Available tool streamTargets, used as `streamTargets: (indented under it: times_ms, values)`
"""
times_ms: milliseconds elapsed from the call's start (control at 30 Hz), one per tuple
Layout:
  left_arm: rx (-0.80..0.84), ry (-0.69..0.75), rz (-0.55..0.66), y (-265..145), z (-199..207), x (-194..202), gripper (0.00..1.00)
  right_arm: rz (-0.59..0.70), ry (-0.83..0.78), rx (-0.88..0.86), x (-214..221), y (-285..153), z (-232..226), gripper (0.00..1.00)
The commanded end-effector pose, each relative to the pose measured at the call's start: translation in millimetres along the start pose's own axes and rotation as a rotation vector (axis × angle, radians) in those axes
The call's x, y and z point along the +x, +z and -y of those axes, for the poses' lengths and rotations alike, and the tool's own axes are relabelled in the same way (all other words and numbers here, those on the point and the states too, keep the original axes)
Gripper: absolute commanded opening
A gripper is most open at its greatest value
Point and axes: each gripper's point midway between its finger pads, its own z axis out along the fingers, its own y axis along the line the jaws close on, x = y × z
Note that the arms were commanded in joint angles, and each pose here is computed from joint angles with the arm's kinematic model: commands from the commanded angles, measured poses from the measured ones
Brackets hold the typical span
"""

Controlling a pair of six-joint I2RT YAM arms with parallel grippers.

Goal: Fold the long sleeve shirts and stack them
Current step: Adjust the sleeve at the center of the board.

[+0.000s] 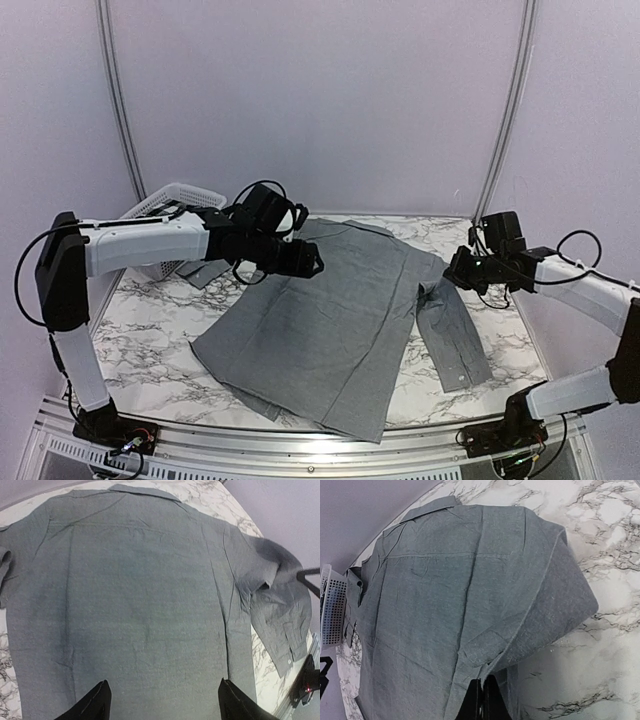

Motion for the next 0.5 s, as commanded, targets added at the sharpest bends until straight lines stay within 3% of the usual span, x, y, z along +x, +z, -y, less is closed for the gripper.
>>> streamTargets:
  times_ms: [0,167,467]
  values:
    - [0.087,0.115,-0.038,-14.4,41.9,32.1,0.74,0.011,-0.04,-0.003,-16.1,10.8,-13.8,0.0]
    - [0.107,0.202,-0.098,-20.1,74.5,81.6,0.73,-0.04,-0.103,0.043,-11.4,39.7,-4.4,0.02]
    - [0.15,0.274,-0.147,-12.4,122.9,121.7,0.72,-0.088,-0.2,0.114,-0.8,54.3,13.7,0.56]
